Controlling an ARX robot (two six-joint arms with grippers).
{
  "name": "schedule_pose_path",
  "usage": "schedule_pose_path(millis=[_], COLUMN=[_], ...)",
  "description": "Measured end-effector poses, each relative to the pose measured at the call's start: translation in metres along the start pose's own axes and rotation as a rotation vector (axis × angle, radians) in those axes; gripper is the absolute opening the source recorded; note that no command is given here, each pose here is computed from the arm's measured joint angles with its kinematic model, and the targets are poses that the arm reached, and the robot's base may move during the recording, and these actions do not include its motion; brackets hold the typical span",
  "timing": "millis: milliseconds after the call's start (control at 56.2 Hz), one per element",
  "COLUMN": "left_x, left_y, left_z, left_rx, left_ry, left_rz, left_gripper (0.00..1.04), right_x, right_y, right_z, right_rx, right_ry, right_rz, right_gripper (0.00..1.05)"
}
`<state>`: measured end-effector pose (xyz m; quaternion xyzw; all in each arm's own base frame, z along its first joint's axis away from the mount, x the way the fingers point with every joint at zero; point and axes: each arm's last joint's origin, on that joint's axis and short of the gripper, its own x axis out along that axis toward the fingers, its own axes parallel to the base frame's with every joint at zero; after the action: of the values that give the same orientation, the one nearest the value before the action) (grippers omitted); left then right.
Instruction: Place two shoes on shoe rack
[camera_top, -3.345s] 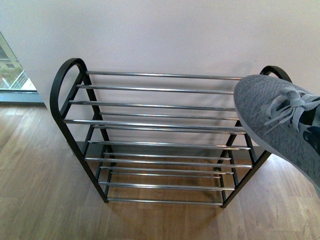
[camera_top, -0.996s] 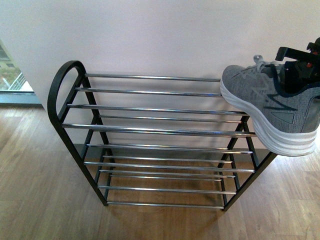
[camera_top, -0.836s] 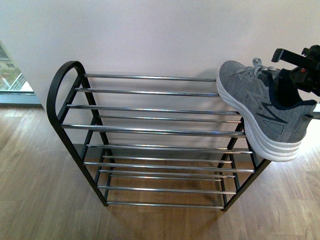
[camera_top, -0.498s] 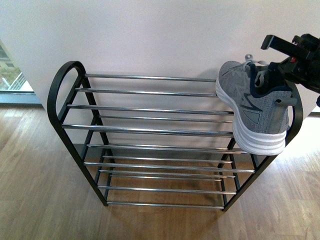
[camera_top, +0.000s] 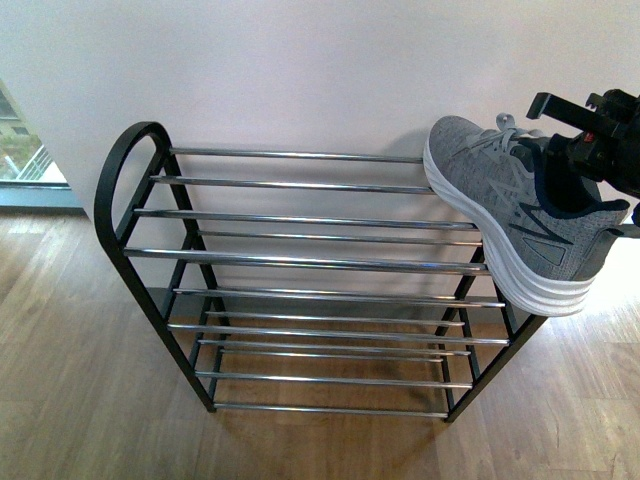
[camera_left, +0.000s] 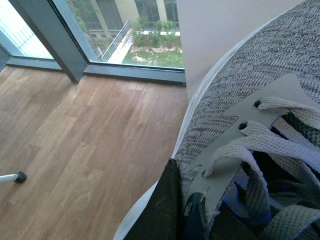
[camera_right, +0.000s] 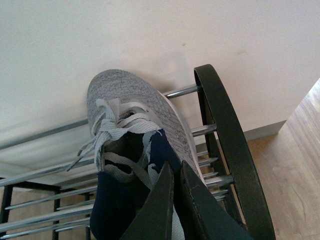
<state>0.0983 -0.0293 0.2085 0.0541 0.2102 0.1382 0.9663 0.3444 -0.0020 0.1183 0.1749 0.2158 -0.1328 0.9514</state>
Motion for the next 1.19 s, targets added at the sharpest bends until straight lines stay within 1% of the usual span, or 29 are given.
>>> schedule_pose_path(millis=[142, 160, 302, 320, 445, 498, 516, 605, 658, 730, 747, 783, 854, 907, 943, 996, 1014, 1103, 1192], left_x=[0.000, 0.000, 0.000, 0.000, 0.000, 0.000, 0.000, 0.000, 0.000, 0.000, 0.000, 0.000, 0.000, 0.000, 0.000, 0.000, 0.000, 0.000, 0.000], left_y=[0.000, 0.000, 0.000, 0.000, 0.000, 0.000, 0.000, 0.000, 0.000, 0.000, 0.000, 0.000, 0.000, 0.000, 0.000, 0.000, 0.000, 0.000, 0.000], left_z=[0.000, 0.000, 0.000, 0.000, 0.000, 0.000, 0.000, 0.000, 0.000, 0.000, 0.000, 0.000, 0.000, 0.000, 0.000, 0.000, 0.000, 0.000, 0.000], left_rx=[0.000, 0.000, 0.000, 0.000, 0.000, 0.000, 0.000, 0.000, 0.000, 0.000, 0.000, 0.000, 0.001, 0.001, 0.000, 0.000, 0.000, 0.000, 0.000], left_ry=[0.000, 0.000, 0.000, 0.000, 0.000, 0.000, 0.000, 0.000, 0.000, 0.000, 0.000, 0.000, 0.000, 0.000, 0.000, 0.000, 0.000, 0.000, -0.001], left_rz=[0.000, 0.000, 0.000, 0.000, 0.000, 0.000, 0.000, 0.000, 0.000, 0.000, 0.000, 0.000, 0.000, 0.000, 0.000, 0.000, 0.000, 0.000, 0.001], left_gripper=[0.02, 0.02, 0.02, 0.02, 0.02, 0.02, 0.02, 0.02, 0.02, 0.02, 0.02, 0.02, 0.02, 0.02, 0.02, 0.02, 0.02, 0.02, 0.02], right_x=[0.000, 0.000, -0.006, -0.008, -0.020, -0.030, -0.031, -0.054, -0.065, -0.090, -0.101, -0.112, -0.120, -0.124, -0.127, -0.131, -0.132, -0.143, -0.151], right_y=[-0.001, -0.002, -0.004, -0.005, -0.008, -0.011, -0.012, -0.023, -0.028, -0.039, -0.044, -0.047, -0.049, -0.049, -0.049, -0.050, -0.049, -0.049, -0.049], right_z=[-0.001, 0.000, 0.001, 0.002, 0.006, 0.010, 0.011, 0.018, 0.021, 0.028, 0.031, 0.034, 0.040, 0.040, 0.035, 0.027, 0.026, 0.016, 0.011], right_rx=[-0.015, -0.021, -0.037, -0.039, -0.055, -0.066, -0.068, -0.113, -0.133, -0.213, -0.262, -0.318, -0.358, -0.362, -0.363, -0.365, -0.366, -0.369, -0.367], right_ry=[0.013, 0.014, 0.051, 0.062, 0.065, 0.080, 0.078, 0.059, 0.044, -0.029, -0.073, -0.114, -0.172, -0.285, -0.346, -0.385, -0.388, -0.421, -0.438], right_rz=[-0.016, -0.020, -0.005, 0.001, 0.032, 0.045, 0.043, 0.071, 0.086, 0.093, 0.111, 0.114, 0.120, 0.198, 0.225, 0.243, 0.245, 0.262, 0.256], right_gripper=[0.01, 0.04, 0.25, 0.29, 0.46, 0.56, 0.58, 0.77, 0.84, 0.97, 0.96, 0.95, 0.95, 0.87, 0.81, 0.74, 0.73, 0.57, 0.45])
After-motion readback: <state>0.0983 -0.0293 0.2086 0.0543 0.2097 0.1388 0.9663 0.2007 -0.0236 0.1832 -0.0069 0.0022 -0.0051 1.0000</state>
